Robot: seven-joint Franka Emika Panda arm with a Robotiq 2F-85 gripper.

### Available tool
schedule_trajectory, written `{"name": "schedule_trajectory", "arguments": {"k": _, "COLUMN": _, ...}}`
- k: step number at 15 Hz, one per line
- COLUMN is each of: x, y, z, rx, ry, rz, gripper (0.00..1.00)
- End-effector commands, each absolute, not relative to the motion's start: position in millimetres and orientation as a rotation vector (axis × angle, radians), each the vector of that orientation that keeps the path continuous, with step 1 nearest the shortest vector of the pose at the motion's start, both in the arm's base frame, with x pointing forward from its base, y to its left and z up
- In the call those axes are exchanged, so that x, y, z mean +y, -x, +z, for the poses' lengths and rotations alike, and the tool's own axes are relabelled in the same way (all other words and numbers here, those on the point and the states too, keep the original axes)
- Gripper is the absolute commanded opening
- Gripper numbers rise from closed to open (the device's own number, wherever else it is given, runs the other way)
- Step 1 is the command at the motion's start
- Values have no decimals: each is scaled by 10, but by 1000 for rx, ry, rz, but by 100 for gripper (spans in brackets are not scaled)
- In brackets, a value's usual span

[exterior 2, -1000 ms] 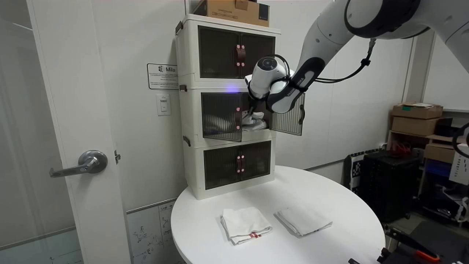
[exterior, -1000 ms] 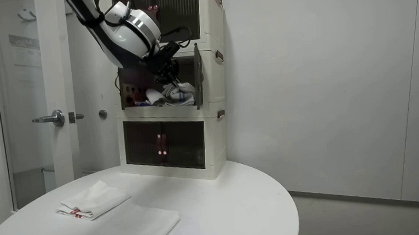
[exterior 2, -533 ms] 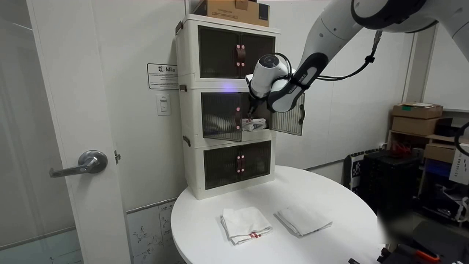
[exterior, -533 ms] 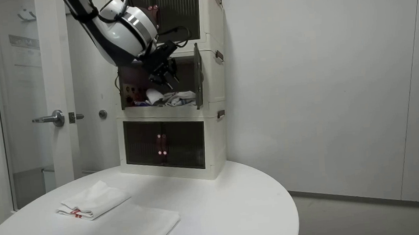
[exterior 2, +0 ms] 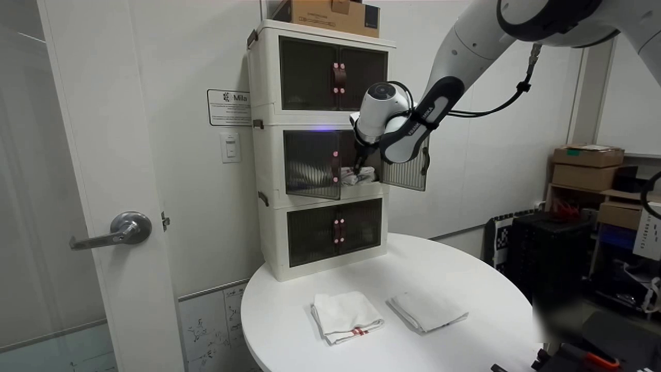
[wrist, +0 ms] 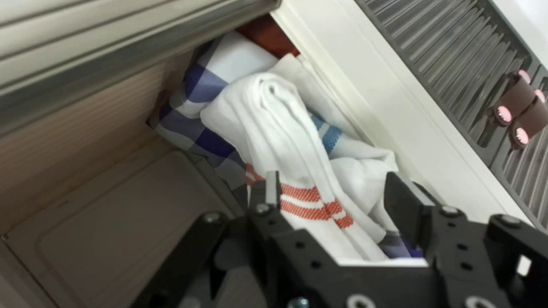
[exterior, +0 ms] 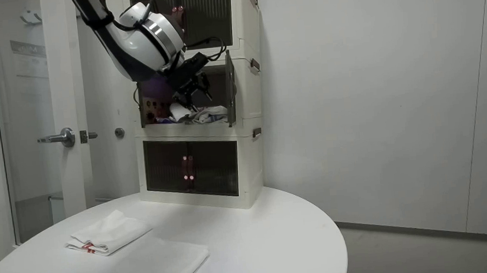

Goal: Remove the towel from the middle drawer

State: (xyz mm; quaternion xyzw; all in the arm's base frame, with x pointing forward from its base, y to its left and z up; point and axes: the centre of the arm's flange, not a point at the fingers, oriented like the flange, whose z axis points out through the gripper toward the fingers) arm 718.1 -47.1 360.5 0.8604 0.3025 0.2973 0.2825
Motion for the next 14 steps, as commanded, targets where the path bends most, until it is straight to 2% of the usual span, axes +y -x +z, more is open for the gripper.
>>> {"name": "schedule_trajectory", "arguments": {"k": 1, "x": -576, "y": -7208, "z": 3618, "rx": 817, "ry": -2321, "rz": 752, "gripper": 95}}
{"name": "schedule_trajectory", "arguments": {"k": 2, "x": -599, "y": -7214, "z": 3617, "rx": 815, "ry": -2319, "rz": 746, "gripper": 100}}
{"name": "schedule_trajectory", "arguments": {"k": 8, "x": -786, "y": -7293, "z": 3707, "rx": 851, "ry": -2250, "rz": 699, "gripper": 100}}
{"name": "schedule_trajectory", "arguments": {"k": 12, "x": -801, "y": -7391, "z": 3646, "rx": 948, "ry": -2206, "rz": 648, "gripper": 94}}
{"name": "schedule_trajectory", "arguments": {"k": 14, "x": -792, "y": -7444, "z": 3587, "rx": 987, "ry": -2189, "rz": 635, "gripper": 85}}
